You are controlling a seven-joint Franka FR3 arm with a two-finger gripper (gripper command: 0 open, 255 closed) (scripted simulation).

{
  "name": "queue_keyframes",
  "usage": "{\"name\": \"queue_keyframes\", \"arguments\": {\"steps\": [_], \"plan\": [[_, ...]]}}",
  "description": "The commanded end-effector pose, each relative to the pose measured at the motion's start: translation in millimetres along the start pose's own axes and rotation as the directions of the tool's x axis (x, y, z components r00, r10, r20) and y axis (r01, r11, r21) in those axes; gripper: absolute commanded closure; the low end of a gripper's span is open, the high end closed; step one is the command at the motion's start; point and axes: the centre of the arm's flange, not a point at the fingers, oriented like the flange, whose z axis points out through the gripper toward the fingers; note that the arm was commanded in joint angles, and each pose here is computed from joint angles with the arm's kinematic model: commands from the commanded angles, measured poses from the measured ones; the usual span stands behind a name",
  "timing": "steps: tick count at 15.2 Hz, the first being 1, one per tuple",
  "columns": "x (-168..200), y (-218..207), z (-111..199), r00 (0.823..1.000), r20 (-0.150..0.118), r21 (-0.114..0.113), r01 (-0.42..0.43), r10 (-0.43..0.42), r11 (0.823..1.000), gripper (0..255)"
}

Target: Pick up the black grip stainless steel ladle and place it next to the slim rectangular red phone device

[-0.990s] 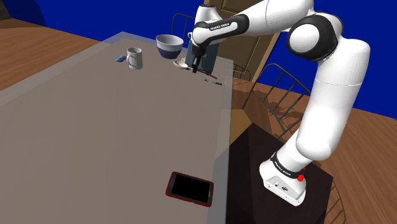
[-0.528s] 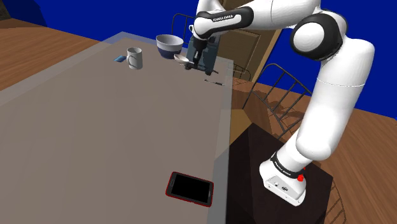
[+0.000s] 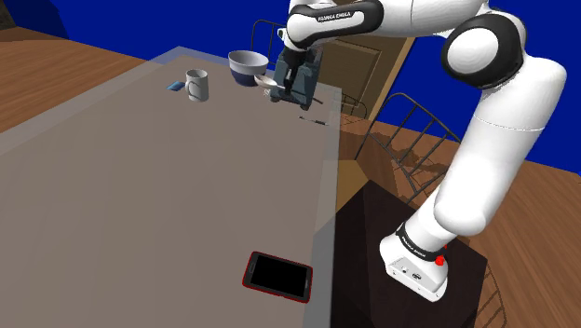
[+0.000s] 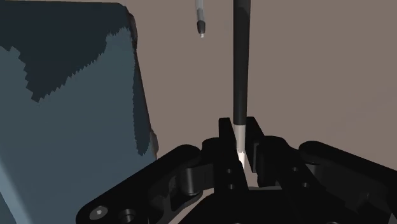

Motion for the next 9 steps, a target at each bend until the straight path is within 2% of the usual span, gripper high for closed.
{"name": "queue_keyframes", "arguments": {"steps": [1,9], "plan": [[-8,-26,-1,1.000,0.000,0.000,0.000,0.000,1.000,255],[-36,-127,-13,1.000,0.000,0.000,0.000,0.000,1.000,255]]}}
